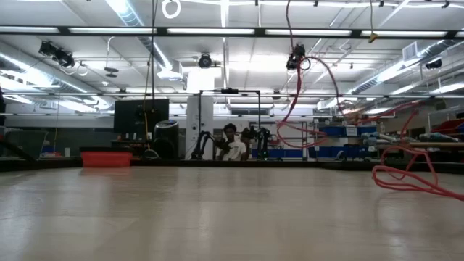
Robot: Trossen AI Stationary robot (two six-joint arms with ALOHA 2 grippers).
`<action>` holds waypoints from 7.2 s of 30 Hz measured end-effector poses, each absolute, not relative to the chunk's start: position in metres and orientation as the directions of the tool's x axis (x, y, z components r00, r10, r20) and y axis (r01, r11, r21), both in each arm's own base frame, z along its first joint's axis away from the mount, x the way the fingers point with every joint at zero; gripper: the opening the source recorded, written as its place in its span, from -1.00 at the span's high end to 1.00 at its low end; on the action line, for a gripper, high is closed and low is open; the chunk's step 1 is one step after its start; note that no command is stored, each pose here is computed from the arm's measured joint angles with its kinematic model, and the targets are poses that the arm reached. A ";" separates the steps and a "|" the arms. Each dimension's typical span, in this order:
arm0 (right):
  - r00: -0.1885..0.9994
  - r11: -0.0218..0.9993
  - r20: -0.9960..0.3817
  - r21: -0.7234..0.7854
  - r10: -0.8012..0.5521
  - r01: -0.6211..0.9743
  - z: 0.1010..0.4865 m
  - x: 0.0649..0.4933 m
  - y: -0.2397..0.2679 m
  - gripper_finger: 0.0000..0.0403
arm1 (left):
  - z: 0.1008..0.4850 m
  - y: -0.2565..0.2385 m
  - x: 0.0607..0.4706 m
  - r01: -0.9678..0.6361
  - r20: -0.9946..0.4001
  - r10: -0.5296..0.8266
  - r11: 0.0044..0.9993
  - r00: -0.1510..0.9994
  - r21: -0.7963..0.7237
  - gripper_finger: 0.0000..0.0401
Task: Coil cords
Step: Coil the red wire onto the spool
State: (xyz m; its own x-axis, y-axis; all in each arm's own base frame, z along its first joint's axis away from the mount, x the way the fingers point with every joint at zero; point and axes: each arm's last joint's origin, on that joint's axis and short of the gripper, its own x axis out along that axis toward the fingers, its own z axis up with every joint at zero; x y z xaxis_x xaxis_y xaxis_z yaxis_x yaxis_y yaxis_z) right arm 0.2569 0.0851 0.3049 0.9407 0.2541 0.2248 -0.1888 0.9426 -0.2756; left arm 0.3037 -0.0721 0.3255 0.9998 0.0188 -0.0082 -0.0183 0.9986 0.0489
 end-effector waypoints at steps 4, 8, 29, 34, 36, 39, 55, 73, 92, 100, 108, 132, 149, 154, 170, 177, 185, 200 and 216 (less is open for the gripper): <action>0.944 0.943 0.218 -0.275 0.249 -0.186 0.304 0.257 0.085 0.99 | 0.329 -0.072 0.304 -0.010 0.027 0.009 0.999 1.000 0.042 0.60; 0.944 0.943 0.215 -0.276 0.249 -0.186 0.304 0.257 0.085 0.99 | 0.331 -0.073 0.304 -0.003 0.045 0.002 0.999 0.999 0.037 0.60; 0.957 0.952 0.205 -0.267 0.208 -0.150 0.303 0.258 0.084 0.99 | 0.330 -0.077 0.303 0.012 0.035 -0.014 0.998 0.999 0.068 0.60; 0.956 0.953 0.205 -0.263 0.210 -0.153 0.303 0.257 0.085 0.99 | 0.335 -0.077 0.303 0.006 0.091 -0.013 0.997 0.996 0.073 0.61; 0.956 0.956 0.205 -0.248 0.209 -0.156 0.303 0.257 0.085 0.98 | 0.336 -0.077 0.302 0.004 0.097 -0.013 0.996 0.995 0.090 0.69; 0.960 0.967 0.188 -0.190 0.208 -0.172 0.301 0.258 0.085 0.91 | 0.335 -0.076 0.303 -0.002 0.092 -0.010 0.992 0.996 0.127 0.93; 0.996 0.990 0.074 -0.125 -0.055 0.064 0.306 0.229 0.100 0.61 | 0.340 -0.070 0.292 -0.081 0.046 0.075 0.984 0.996 0.157 0.99; 0.989 0.976 -0.008 -0.163 -0.150 0.147 0.287 0.246 0.096 0.61 | 0.342 -0.072 0.292 -0.010 0.063 0.000 0.987 0.998 0.159 1.00; 0.990 0.987 -0.045 -0.100 -0.132 0.127 0.291 0.236 0.091 0.66 | 0.339 -0.072 0.292 -0.023 0.035 0.017 0.985 0.999 0.172 1.00; 0.998 0.997 -0.008 -0.049 -0.067 0.067 0.299 0.232 0.091 0.72 | 0.339 -0.072 0.292 -0.027 0.032 0.022 0.985 0.999 0.173 1.00; 0.996 0.994 0.030 -0.061 -0.089 0.091 0.303 0.234 0.086 0.73 | 0.338 -0.072 0.293 -0.026 0.028 0.022 0.984 0.999 0.174 1.00; 0.993 0.988 0.084 -0.121 -0.088 0.098 0.303 0.244 0.077 0.72 | 0.341 -0.071 0.293 -0.064 0.064 0.053 0.982 0.997 0.179 1.00; 0.991 0.972 0.057 -0.195 -0.122 0.131 0.296 0.247 0.084 0.98 | 0.341 -0.068 0.293 -0.150 0.057 0.143 0.973 0.988 0.176 1.00; 0.994 0.982 -0.018 -0.155 -0.111 0.107 0.288 0.247 0.086 0.99 | 0.344 -0.066 0.292 -0.226 0.090 0.214 0.961 0.973 0.159 1.00; 0.987 0.991 -0.108 -0.068 -0.122 0.115 0.276 0.251 0.081 0.94 | 0.322 -0.074 0.316 -0.158 0.113 0.141 0.975 0.984 0.155 1.00; 0.942 0.993 -0.320 0.012 -0.105 0.115 0.255 0.243 0.086 0.73 | 0.301 -0.077 0.330 -0.153 0.063 0.144 0.971 0.988 0.182 1.00; 0.925 0.993 -0.377 0.082 -0.052 0.089 0.266 0.217 0.085 0.62 | 0.297 -0.077 0.331 -0.149 0.039 0.144 0.964 0.989 0.219 1.00; 0.983 0.997 -0.173 -0.036 -0.070 0.065 0.300 0.186 0.100 0.63 | 0.278 -0.075 0.347 -0.022 0.024 0.017 0.980 1.000 0.198 1.00; 0.989 0.994 -0.136 -0.097 -0.054 0.041 0.296 0.196 0.112 0.64 | 0.262 -0.055 0.363 -0.016 0.035 0.012 0.993 0.999 0.113 1.00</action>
